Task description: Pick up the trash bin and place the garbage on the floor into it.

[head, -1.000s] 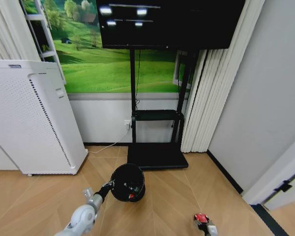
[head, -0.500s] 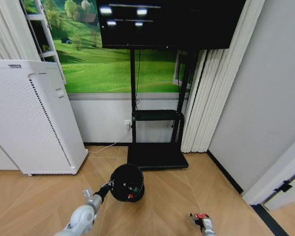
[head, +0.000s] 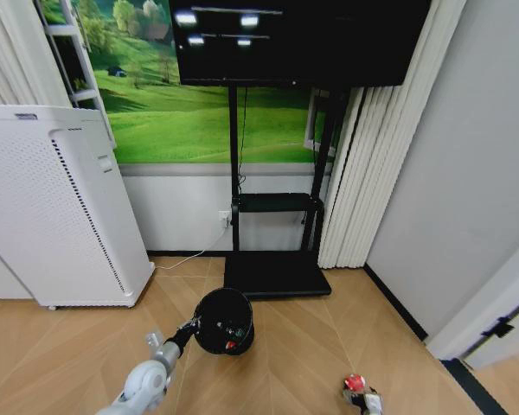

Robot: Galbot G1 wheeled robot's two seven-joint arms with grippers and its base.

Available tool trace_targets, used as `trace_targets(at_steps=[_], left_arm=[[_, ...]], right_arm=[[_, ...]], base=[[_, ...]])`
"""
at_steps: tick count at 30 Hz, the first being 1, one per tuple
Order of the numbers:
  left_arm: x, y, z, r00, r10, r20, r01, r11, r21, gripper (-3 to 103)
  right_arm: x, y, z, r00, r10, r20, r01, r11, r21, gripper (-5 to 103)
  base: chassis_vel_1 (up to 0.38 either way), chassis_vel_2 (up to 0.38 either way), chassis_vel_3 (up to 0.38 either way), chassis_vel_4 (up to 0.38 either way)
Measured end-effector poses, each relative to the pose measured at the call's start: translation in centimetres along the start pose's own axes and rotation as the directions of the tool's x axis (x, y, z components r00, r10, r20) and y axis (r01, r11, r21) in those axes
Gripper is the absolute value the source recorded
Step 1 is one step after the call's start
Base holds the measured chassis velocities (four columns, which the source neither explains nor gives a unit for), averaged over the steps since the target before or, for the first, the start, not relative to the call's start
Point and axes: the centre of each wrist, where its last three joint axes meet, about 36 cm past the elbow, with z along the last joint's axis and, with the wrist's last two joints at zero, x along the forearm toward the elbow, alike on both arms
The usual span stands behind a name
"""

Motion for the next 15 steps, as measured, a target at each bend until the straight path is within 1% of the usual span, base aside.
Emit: trace_targets(at_steps=[4,7,12,13,14,15], left_arm=[[0.1,0.0,0.1,1.0,-0.001,-0.002,0.001,1.0,0.0,6],[0.3,0.2,0.1,1.0,-0.006,0.001,0.006,1.0,0.0,6],[0.4,0.3,0.0,1.0,-0.008,0.005,0.008,1.0,0.0,6],[0.4,0.3,0.0,1.0,-0.008,0.005,0.008,1.0,0.0,6],[0.4,0.3,0.0,1.0,-0.008,0.005,0.008,1.0,0.0,6],[0.4,0.3,0.0,1.0,-0.008,0.006,0.008,1.0,0.001,6]], right_arm=[[-0.3,0.3,-0.3,1.0,-0.001,0.004,0.001,1.0,-0.006,89],[-0.3,1.0,-1.0,1.0,-0.008,0.015,0.008,1.0,-0.026,75],[-0.2,1.2,-1.0,1.0,-0.016,0.013,0.016,1.0,-0.025,71],[-0.3,1.4,-1.0,1.0,-0.017,0.01,0.017,1.0,-0.024,75],[-0.3,1.4,-1.0,1.0,-0.017,0.01,0.017,1.0,-0.024,75],[-0.4,1.5,-0.9,1.0,-0.017,0.007,0.017,1.0,-0.021,78]], base=[[0.0,0.0,0.0,0.0],[0.0,0.0,0.0,0.0],[0.0,0.0,0.0,0.0],[0.0,0.0,0.0,0.0],[0.0,0.0,0.0,0.0],[0.0,0.0,0.0,0.0]])
